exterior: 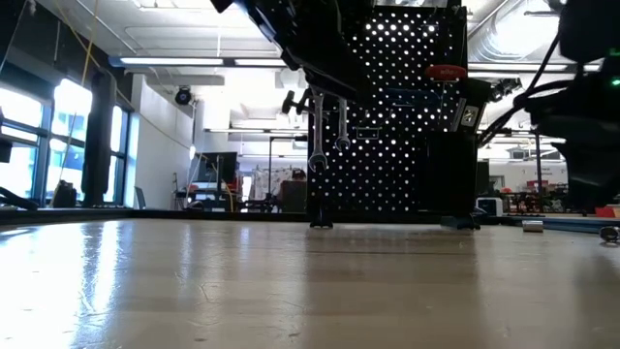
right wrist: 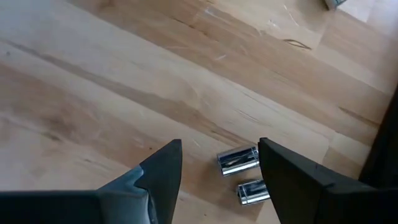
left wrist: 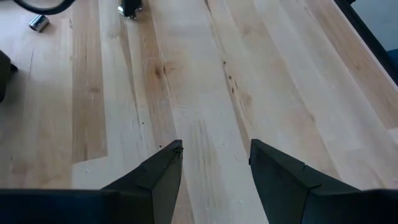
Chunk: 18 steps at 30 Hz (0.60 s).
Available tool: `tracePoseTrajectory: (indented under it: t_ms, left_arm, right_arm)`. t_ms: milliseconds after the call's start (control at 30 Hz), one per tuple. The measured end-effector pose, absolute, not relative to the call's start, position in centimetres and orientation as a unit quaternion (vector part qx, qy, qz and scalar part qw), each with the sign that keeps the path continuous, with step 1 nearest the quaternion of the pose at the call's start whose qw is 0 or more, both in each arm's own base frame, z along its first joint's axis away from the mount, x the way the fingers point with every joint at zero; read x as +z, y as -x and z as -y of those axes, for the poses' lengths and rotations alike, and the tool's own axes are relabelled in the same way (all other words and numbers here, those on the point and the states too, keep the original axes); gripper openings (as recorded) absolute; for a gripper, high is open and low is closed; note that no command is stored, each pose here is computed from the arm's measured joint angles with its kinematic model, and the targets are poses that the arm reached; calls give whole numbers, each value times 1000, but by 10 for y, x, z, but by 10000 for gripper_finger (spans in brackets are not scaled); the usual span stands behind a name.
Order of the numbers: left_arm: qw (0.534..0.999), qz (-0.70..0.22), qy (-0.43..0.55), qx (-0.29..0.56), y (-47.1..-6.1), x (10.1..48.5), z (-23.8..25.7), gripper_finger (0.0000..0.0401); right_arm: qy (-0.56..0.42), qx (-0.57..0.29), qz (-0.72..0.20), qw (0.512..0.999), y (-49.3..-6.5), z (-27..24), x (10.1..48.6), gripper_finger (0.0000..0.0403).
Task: Hang tools onto peg board
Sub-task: Hang the silver socket onto the pegboard
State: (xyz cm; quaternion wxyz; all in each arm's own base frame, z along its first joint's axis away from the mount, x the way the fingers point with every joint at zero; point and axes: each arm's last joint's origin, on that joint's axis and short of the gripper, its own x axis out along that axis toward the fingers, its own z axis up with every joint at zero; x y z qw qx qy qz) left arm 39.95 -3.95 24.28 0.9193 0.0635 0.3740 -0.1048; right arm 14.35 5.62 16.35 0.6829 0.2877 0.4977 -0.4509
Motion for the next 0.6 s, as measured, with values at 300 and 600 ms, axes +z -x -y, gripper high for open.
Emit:
tracePoseTrajectory:
  t_ms: [300, 600]
  left_arm:
    - [914, -385, -69, -108, -398, 241, 39, 177]
    - [894, -424, -77, -122, -391, 235, 39, 177]
  right_arm:
    - [-324, -475, -504, 645, -149, -40, 163, 206]
    - [-369, -513, -486, 604, -149, -43, 160, 206]
